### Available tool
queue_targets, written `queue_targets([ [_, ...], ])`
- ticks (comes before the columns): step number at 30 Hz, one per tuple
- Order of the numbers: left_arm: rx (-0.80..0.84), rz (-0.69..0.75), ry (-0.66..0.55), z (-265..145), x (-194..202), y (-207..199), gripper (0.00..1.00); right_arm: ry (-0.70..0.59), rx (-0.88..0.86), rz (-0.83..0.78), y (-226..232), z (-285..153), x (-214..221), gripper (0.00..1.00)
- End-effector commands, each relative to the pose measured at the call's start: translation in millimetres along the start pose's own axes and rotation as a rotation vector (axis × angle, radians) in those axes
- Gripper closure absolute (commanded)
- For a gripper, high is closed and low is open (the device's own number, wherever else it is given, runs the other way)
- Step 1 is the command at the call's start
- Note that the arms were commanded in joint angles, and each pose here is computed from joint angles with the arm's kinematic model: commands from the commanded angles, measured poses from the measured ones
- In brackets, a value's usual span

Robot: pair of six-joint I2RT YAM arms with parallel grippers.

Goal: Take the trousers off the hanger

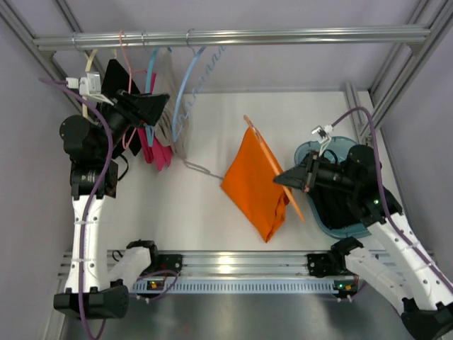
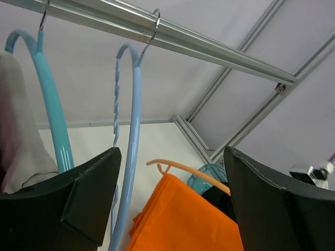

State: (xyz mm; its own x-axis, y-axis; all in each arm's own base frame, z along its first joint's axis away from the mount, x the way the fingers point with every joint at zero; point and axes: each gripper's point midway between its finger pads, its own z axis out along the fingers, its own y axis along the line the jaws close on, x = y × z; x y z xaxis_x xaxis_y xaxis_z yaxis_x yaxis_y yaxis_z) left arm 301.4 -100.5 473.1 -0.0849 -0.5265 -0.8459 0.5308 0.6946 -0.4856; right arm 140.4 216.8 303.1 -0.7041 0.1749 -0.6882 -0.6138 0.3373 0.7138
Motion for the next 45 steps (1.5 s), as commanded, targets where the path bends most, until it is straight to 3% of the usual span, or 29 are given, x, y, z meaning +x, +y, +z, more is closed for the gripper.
queue_targets([
  [1,0.125,0.064,-0.050,-4,-23,-36,0.15,-0.357,-0.264,-0.306,100,-16,-110,1.00],
  [6,0.232,-0.018,-0.039,-5,-31,-65,0.16,-0.424,-0.326,-0.289,119,-7,-152,1.00],
  [11,0.355,-0.103,-0.037,1,-41,-100,0.16,-0.514,-0.408,-0.376,153,-14,-187,1.00],
  [17,0.423,-0.247,-0.039,36,-54,-125,0.16,-0.556,-0.438,-0.406,164,-10,-208,1.00],
  [23,0.504,-0.369,0.096,78,-10,-152,0.15,-0.594,-0.448,-0.419,168,-7,-222,1.00],
  [31,0.599,-0.492,0.258,104,57,-192,0.14,-0.588,-0.462,-0.425,174,0,-224,1.00],
  [39,0.626,-0.556,0.266,118,76,-203,0.19,-0.544,-0.458,-0.378,161,15,-209,1.00],
  [45,0.619,-0.579,0.263,123,81,-203,0.33,-0.506,-0.446,-0.343,147,29,-193,1.00],
])
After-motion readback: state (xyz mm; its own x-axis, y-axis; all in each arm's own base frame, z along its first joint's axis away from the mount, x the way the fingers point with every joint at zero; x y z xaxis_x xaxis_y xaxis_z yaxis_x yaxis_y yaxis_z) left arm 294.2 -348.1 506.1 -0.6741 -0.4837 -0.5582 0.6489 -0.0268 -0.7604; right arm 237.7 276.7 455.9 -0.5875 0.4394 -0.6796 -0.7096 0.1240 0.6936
